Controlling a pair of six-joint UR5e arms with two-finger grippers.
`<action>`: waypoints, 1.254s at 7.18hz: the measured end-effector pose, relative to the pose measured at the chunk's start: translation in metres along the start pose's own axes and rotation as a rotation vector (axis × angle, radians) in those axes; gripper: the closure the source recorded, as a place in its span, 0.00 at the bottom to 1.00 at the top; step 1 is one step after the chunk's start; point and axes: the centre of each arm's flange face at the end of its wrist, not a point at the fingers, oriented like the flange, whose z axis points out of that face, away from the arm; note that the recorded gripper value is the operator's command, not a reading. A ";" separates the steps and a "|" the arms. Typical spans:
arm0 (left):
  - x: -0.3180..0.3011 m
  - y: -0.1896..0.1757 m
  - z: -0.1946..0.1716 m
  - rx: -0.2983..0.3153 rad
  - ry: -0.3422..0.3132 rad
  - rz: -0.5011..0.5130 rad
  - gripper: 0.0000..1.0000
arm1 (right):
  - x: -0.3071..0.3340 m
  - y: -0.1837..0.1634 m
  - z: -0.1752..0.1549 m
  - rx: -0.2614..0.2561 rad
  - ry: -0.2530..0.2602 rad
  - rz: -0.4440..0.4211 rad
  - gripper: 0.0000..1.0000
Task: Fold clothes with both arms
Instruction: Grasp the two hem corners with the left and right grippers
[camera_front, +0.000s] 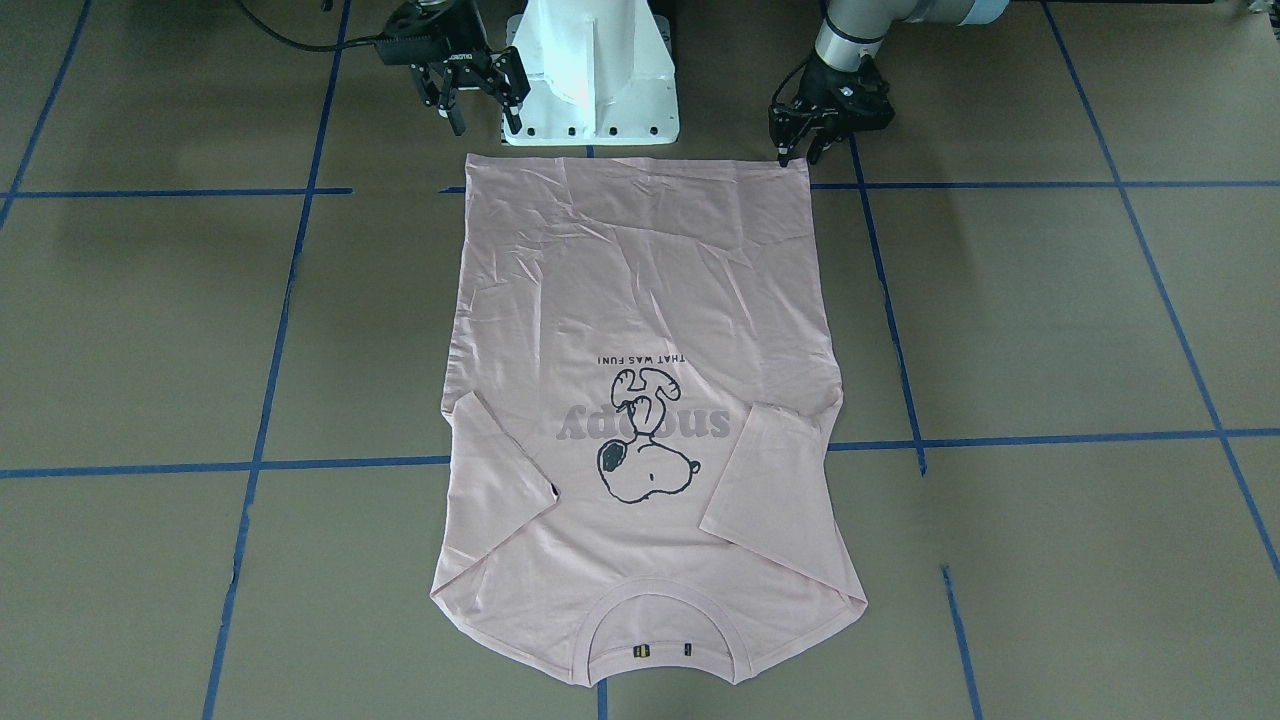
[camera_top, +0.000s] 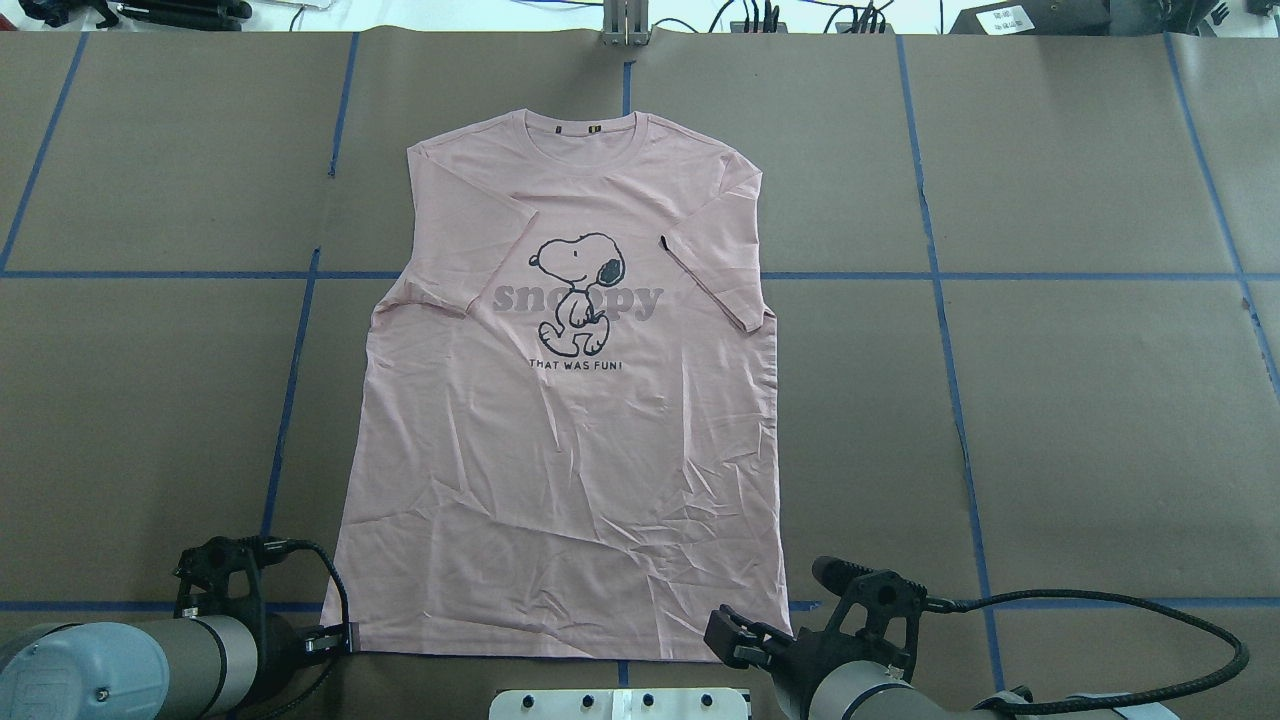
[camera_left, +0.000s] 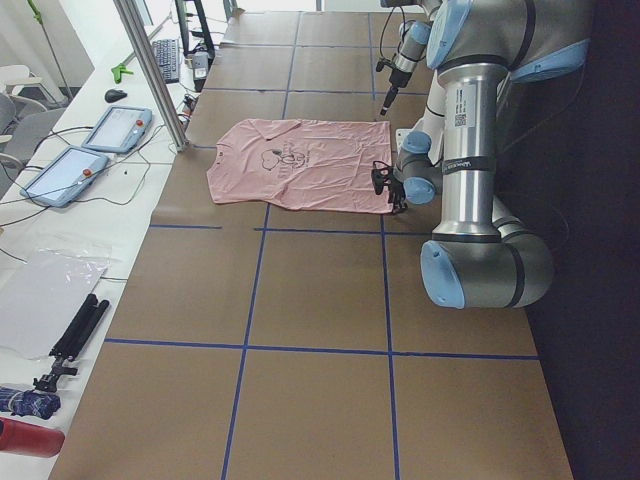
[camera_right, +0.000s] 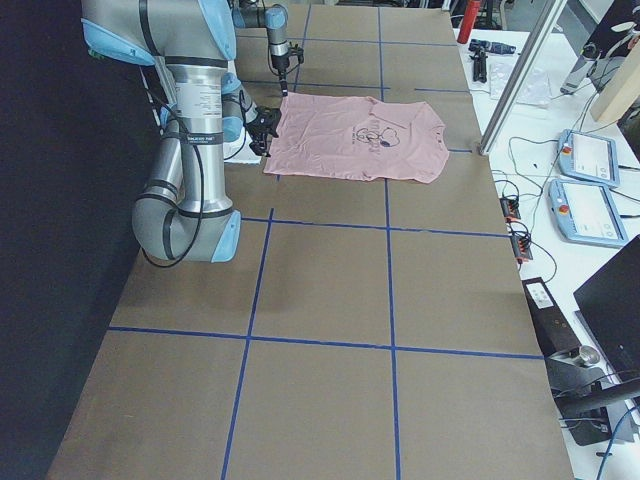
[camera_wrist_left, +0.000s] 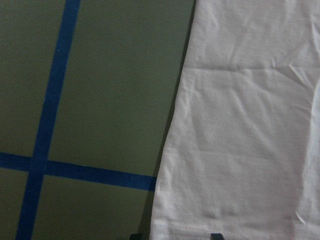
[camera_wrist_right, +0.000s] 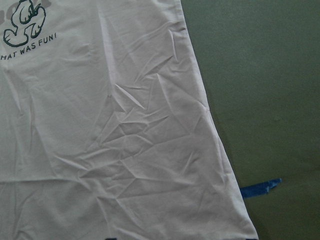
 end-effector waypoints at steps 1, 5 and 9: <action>-0.001 0.000 0.001 0.000 -0.002 0.001 0.85 | 0.000 0.000 0.000 0.002 -0.001 0.000 0.11; -0.001 0.001 0.002 -0.001 -0.004 0.003 1.00 | 0.001 0.000 0.000 0.003 0.000 -0.001 0.11; 0.000 0.001 0.000 -0.001 0.000 0.003 1.00 | 0.009 0.015 0.021 0.020 0.038 -0.013 0.39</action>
